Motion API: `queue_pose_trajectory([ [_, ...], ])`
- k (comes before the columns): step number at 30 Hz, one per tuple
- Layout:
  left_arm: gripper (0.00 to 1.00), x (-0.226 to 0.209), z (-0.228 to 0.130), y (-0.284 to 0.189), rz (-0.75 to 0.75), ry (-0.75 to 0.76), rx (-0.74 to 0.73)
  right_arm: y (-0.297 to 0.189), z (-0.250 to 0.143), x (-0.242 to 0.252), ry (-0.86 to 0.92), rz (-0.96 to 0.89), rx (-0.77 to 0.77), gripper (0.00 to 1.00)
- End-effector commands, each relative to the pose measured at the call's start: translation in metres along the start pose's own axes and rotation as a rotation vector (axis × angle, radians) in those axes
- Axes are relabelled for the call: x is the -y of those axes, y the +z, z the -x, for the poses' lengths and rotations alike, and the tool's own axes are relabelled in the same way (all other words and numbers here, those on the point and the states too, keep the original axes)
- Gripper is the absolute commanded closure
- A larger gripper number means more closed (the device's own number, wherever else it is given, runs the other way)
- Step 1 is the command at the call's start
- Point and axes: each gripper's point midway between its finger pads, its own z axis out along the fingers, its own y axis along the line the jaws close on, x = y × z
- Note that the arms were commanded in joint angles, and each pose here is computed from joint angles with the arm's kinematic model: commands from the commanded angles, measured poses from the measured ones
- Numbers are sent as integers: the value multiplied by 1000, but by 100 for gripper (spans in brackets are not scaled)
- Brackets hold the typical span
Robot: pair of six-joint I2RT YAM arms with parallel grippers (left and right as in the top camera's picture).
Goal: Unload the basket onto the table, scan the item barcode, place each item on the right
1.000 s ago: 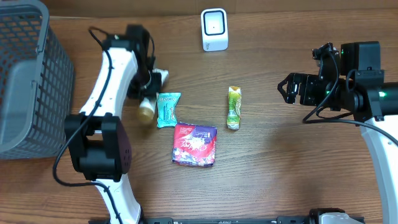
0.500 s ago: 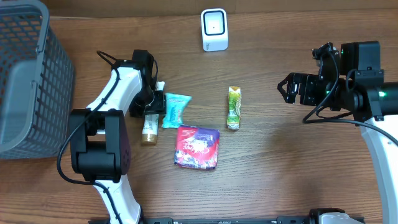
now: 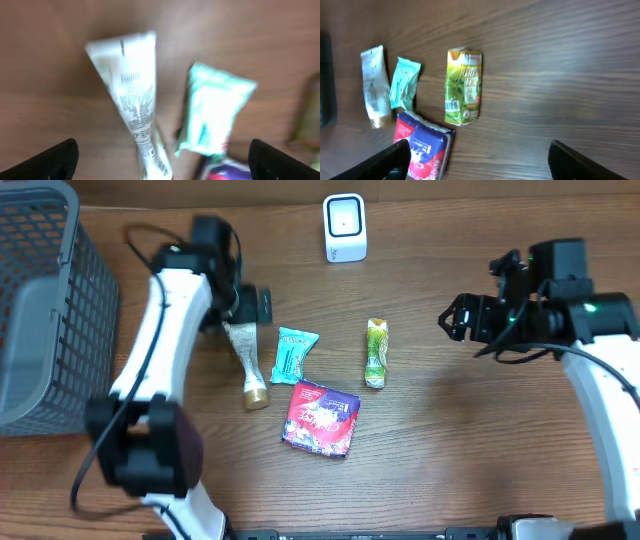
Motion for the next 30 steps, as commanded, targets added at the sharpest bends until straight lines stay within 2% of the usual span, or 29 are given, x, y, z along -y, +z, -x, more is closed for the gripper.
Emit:
queue_pose_trajectory([
  [1,0,9,32,-85,-47,34,248,20,-4,-14,0,-29,-39,15],
  [5,0,12,40,-110,-58,41,335,42,-7,-21,7,-132,-37,17],
  [10,0,12,40,-109,-57,41,331,72,-14,-51,-37,-127,-47,25],
  [13,0,12,40,-107,-56,40,326,93,-24,-59,-31,-134,-87,50],
  [16,0,12,40,-106,-56,40,324,115,-34,-60,-16,-151,-137,82],
  [18,0,12,40,-106,-56,40,324,128,-37,-61,-20,-151,-155,91],
  [22,0,12,40,-106,-56,40,324,143,-40,-66,-37,-141,-167,95],
  [30,0,12,40,-106,-56,40,324,147,-42,-81,-71,-116,-153,95],
])
